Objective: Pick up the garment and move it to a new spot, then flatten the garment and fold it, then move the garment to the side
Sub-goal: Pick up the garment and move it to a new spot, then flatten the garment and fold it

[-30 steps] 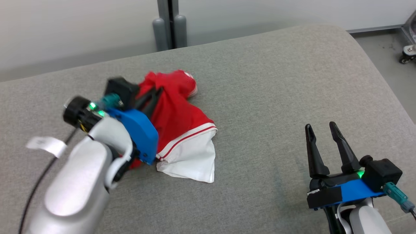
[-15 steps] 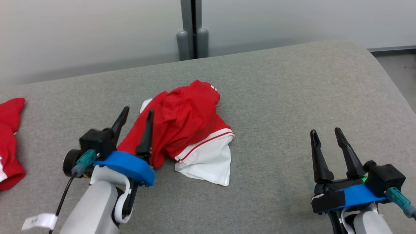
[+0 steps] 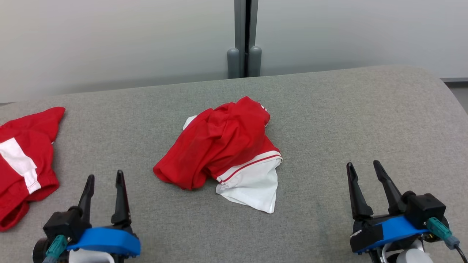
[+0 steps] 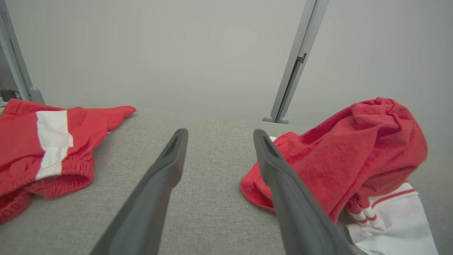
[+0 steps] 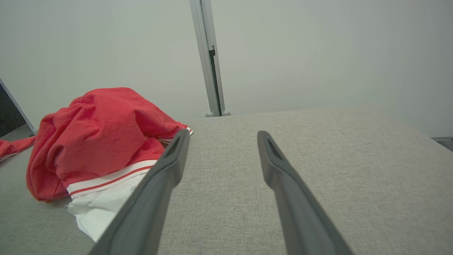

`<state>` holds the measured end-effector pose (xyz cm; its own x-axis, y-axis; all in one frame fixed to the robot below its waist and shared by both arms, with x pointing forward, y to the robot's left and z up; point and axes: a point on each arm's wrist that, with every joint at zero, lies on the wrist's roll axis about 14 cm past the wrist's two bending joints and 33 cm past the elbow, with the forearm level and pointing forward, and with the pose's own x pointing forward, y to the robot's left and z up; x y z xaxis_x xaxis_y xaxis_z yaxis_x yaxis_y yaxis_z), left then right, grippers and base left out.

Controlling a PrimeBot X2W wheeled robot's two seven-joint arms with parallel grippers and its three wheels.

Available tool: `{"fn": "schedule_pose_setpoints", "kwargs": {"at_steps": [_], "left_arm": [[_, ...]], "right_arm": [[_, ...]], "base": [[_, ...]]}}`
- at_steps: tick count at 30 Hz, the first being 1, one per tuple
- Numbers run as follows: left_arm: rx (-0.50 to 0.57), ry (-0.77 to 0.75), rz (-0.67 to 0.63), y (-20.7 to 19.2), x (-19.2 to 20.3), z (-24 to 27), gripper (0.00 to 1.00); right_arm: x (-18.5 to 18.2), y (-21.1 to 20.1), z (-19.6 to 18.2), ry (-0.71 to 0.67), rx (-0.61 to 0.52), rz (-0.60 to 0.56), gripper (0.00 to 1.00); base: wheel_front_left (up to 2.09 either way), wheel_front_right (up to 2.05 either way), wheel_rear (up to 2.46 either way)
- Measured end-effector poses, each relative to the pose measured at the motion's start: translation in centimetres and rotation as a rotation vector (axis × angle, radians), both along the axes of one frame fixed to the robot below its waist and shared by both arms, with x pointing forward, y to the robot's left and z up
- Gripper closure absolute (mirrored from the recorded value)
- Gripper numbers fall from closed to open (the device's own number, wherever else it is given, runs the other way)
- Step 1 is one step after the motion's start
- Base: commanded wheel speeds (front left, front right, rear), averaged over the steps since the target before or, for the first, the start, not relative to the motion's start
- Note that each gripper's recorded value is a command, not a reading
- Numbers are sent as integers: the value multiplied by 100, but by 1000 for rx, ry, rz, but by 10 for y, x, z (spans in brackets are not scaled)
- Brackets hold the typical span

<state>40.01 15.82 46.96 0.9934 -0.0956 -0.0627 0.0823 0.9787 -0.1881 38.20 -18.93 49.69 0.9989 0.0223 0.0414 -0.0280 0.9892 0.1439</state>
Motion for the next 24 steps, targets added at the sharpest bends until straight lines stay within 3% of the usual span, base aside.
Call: {"fn": "schedule_pose_setpoints", "kwargs": {"at_steps": [7, 24], "left_arm": [[4, 11, 84, 27, -13, -3, 0], [34, 16, 27, 16, -13, 1, 0]], "right_arm": [[-3, 3, -16, 66, -10, 12, 0], [8, 26, -30, 119, 1, 81, 0]], "base": [[0, 0, 0], [0, 0, 0]]}}
